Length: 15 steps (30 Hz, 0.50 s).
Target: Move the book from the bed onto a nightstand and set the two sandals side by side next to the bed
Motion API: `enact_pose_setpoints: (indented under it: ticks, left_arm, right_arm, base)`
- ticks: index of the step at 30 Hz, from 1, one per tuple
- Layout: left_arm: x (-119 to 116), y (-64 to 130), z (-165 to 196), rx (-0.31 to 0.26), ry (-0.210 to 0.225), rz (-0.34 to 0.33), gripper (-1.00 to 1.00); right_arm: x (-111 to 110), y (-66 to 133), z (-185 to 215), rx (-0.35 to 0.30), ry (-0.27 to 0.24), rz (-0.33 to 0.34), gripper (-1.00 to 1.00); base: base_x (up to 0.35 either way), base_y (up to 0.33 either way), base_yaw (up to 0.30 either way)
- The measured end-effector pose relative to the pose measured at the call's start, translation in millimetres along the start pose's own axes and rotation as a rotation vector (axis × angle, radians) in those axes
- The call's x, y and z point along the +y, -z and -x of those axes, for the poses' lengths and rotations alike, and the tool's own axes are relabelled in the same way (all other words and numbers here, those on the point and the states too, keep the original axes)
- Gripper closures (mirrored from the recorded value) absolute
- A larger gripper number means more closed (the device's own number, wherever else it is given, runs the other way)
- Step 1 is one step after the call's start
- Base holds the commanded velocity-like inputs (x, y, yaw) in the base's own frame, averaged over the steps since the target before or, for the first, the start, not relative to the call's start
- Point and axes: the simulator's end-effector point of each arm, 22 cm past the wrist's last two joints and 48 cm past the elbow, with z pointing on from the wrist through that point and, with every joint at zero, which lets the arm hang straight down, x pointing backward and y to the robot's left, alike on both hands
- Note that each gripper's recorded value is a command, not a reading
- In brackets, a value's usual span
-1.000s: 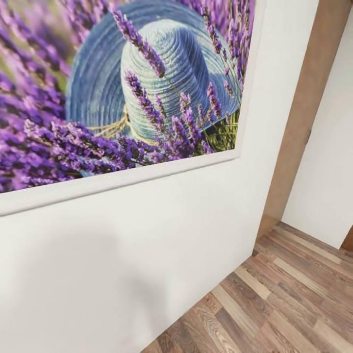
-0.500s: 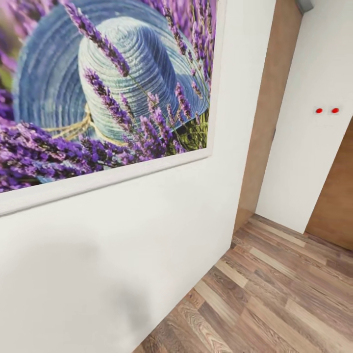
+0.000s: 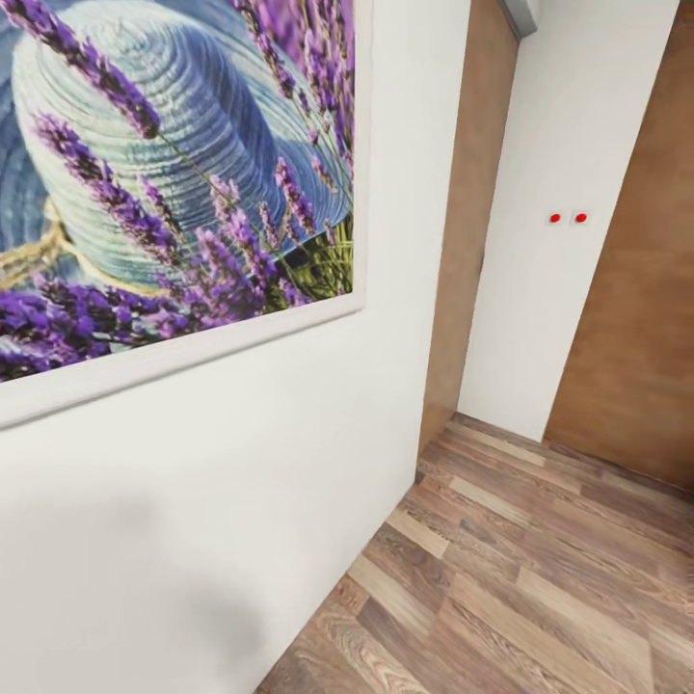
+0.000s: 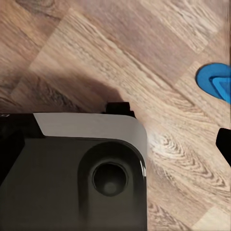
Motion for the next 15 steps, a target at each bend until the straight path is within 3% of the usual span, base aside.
enact_pose_setpoints:
  ticks: [8,15]
  left_arm:
    - [-0.3,0.0,0.1,0.000,-0.001,-0.001,-1.00]
    - [-0.3,-0.3,0.0,0.000,-0.002,-0.001,-1.00]
  right_arm:
    - [0.0,0.0,-0.1,0.000,0.000,0.000,-1.00]
    - [0.0,-0.2,0.0,0.001,0.000,0.000,-1.00]
  base:
    - [0.305,0.000,-0.300]
    - [0.050,0.000,-0.300]
